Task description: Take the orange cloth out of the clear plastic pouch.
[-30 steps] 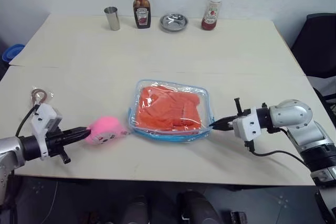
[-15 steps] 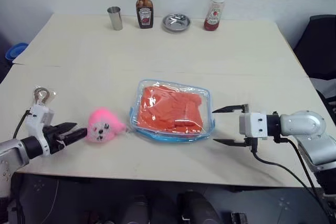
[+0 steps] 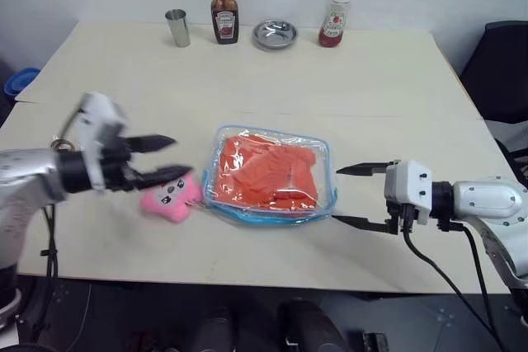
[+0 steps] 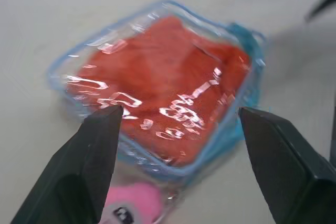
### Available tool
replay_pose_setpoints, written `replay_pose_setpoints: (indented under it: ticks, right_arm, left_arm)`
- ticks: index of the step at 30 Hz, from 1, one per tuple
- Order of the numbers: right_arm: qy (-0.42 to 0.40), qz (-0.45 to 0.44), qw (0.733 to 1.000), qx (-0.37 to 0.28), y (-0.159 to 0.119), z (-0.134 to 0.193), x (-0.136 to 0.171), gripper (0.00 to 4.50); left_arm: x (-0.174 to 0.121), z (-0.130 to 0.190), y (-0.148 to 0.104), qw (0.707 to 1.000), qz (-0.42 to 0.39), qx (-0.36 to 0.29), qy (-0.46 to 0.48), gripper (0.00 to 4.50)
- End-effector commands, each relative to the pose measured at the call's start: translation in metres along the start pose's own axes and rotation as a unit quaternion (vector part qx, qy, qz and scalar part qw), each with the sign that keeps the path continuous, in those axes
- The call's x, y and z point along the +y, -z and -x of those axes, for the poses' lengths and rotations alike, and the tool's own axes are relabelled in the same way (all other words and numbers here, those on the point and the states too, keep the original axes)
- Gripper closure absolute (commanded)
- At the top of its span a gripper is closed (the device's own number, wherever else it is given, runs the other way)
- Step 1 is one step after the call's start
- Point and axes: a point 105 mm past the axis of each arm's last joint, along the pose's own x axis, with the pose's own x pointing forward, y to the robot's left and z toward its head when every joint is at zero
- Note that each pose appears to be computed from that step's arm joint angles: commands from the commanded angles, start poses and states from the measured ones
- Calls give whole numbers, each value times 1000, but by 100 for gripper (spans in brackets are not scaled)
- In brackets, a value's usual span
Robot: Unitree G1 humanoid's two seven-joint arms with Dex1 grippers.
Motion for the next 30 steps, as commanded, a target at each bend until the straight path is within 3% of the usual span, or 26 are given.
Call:
replay_pose_setpoints:
  ticks: [1, 4, 7, 12, 21, 24, 30]
  right_arm:
    - [-23, -7, 1000, -10, -12, 2, 10, 18]
    - [-42, -21, 999, -9, -13, 0, 20, 18]
    - [-41, -29, 999, -10, -14, -1, 23, 18]
    - [-32, -32, 999, -4, -12, -2, 25, 18]
    - [-16, -30, 999, -2, -10, -3, 20, 18]
    - [-15, -29, 999, -3, -10, -4, 20, 14]
    - [-18, -28, 999, -5, -12, -3, 19, 14]
  left_arm:
    - [-7, -19, 8, 990, -131, 44, 40, 77]
    - [-2, -31, 23, 973, -208, 80, 59, 77]
    - [5, -44, 24, 964, -250, 75, 54, 77]
    - [2, -59, 18, 958, -274, 56, 66, 77]
    - [-5, -60, 28, 955, -272, 77, 89, 77]
    - [-5, -60, 31, 956, -270, 80, 86, 131]
    - [-2, -59, 38, 957, -266, 85, 79, 311]
